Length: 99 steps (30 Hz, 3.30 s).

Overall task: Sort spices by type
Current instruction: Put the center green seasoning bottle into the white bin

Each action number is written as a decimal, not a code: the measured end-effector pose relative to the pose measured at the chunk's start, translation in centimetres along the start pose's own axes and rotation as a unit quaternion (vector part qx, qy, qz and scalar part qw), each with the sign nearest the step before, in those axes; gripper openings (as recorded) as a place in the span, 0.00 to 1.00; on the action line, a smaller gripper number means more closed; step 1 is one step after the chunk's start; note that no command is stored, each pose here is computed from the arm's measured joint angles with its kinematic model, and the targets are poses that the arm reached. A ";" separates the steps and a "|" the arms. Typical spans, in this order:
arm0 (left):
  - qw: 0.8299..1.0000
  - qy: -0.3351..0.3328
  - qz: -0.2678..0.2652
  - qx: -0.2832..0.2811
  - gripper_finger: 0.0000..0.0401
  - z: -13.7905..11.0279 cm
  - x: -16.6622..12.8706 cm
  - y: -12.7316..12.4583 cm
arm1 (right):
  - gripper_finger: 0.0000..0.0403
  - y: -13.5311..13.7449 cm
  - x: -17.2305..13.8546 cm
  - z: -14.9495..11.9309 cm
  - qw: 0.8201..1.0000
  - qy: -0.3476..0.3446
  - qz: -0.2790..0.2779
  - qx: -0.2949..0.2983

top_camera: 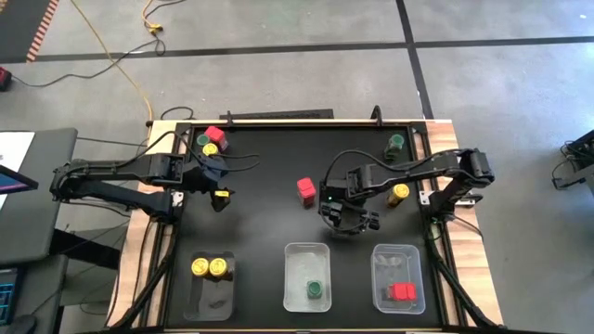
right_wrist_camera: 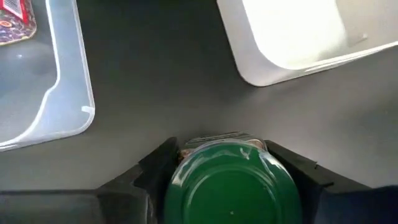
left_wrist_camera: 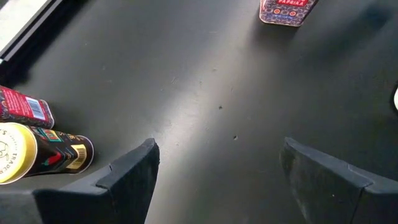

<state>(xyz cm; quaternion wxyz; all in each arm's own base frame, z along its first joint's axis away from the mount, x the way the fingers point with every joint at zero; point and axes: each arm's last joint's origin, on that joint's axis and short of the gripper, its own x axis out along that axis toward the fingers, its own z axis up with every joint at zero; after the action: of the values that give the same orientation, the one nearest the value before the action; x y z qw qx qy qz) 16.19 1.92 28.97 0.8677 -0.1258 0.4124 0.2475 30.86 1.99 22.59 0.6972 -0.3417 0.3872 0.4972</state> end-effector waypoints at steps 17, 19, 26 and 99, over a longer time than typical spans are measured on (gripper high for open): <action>1.000 0.002 0.001 0.004 0.80 0.0 0.0 0.0 | 0.58 -1.1 2.7 -1.5 0.999 0.009 0.025 0.024; 1.000 0.002 0.001 0.005 0.80 0.0 0.0 0.0 | 0.58 -1.3 2.9 -1.7 0.998 0.009 0.023 0.052; 1.000 0.000 0.000 0.022 0.80 0.0 0.0 0.0 | 0.61 -1.8 2.7 -1.7 0.987 0.004 0.005 0.164; 0.999 0.000 0.001 0.036 0.80 0.0 0.0 0.0 | 0.96 -4.7 -2.5 -0.7 0.957 0.057 -0.088 0.271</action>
<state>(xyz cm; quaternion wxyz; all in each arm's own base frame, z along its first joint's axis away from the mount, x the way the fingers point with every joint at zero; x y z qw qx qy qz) 16.19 1.93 28.97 0.8714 -0.0945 0.4212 0.2332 34.72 -0.93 24.91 0.7815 -0.2004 0.5150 0.2896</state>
